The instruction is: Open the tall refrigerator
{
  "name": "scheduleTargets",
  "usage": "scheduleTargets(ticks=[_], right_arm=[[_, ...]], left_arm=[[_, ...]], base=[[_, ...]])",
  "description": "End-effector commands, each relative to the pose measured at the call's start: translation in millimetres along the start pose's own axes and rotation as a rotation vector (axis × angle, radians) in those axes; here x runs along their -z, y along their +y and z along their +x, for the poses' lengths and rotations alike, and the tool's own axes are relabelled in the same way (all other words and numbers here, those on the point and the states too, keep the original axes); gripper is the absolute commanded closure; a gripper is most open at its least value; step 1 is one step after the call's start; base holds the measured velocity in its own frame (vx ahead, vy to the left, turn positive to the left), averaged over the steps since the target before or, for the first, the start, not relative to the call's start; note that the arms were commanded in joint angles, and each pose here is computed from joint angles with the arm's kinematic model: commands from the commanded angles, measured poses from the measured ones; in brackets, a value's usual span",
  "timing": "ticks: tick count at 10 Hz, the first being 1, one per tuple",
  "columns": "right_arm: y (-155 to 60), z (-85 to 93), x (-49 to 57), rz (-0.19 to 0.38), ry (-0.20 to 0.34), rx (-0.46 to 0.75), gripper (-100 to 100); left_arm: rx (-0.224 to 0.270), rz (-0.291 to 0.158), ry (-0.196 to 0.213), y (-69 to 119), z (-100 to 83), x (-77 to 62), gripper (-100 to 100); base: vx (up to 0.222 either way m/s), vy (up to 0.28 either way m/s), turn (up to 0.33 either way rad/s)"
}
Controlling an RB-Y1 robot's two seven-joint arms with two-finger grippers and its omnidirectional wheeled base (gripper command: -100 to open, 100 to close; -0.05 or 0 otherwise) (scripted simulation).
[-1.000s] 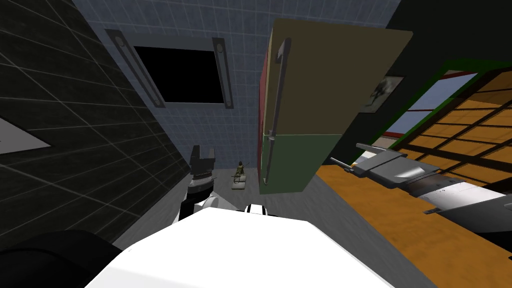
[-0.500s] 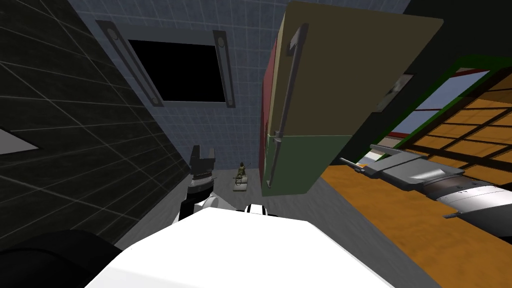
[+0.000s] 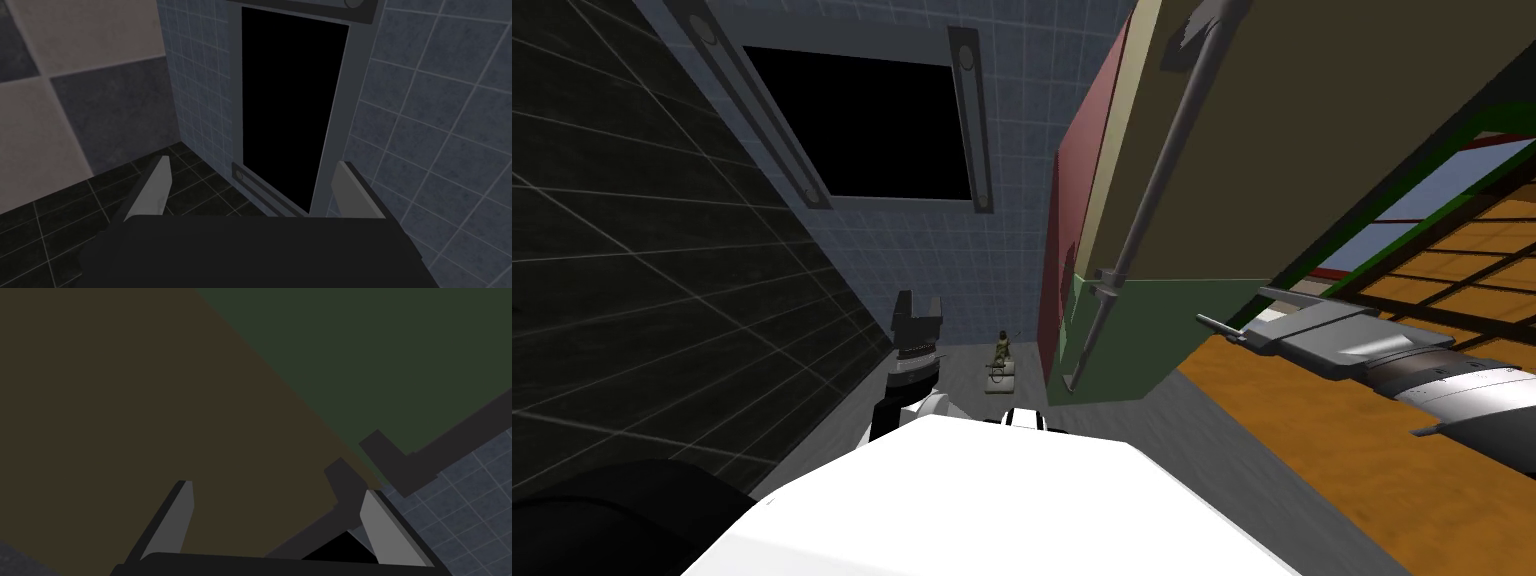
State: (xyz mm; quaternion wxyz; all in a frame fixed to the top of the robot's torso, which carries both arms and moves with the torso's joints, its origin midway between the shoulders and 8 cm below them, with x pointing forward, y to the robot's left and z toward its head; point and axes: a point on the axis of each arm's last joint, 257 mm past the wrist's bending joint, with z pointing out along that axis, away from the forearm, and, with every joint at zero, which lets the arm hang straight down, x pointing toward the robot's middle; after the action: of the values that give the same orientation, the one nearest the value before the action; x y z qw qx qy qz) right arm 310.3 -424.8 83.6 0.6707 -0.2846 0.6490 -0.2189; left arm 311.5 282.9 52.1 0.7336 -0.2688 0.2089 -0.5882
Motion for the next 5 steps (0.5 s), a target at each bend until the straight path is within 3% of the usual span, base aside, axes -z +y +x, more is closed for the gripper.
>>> scheduleTargets(ticks=[1,5], right_arm=[[-4.4,1.4,-0.2,-0.001,0.022,0.031,-100],[-10.1,3.3,-1.8,-0.01,0.055,0.088,-100]], left_arm=[[0.0,0.0,0.0,0.0,0.0,0.0,0],[0.0,0.0,0.0,0.0,0.0,0.0,0]], base=[[0.165,0.262,-0.008],[0.173,0.206,-0.012]])
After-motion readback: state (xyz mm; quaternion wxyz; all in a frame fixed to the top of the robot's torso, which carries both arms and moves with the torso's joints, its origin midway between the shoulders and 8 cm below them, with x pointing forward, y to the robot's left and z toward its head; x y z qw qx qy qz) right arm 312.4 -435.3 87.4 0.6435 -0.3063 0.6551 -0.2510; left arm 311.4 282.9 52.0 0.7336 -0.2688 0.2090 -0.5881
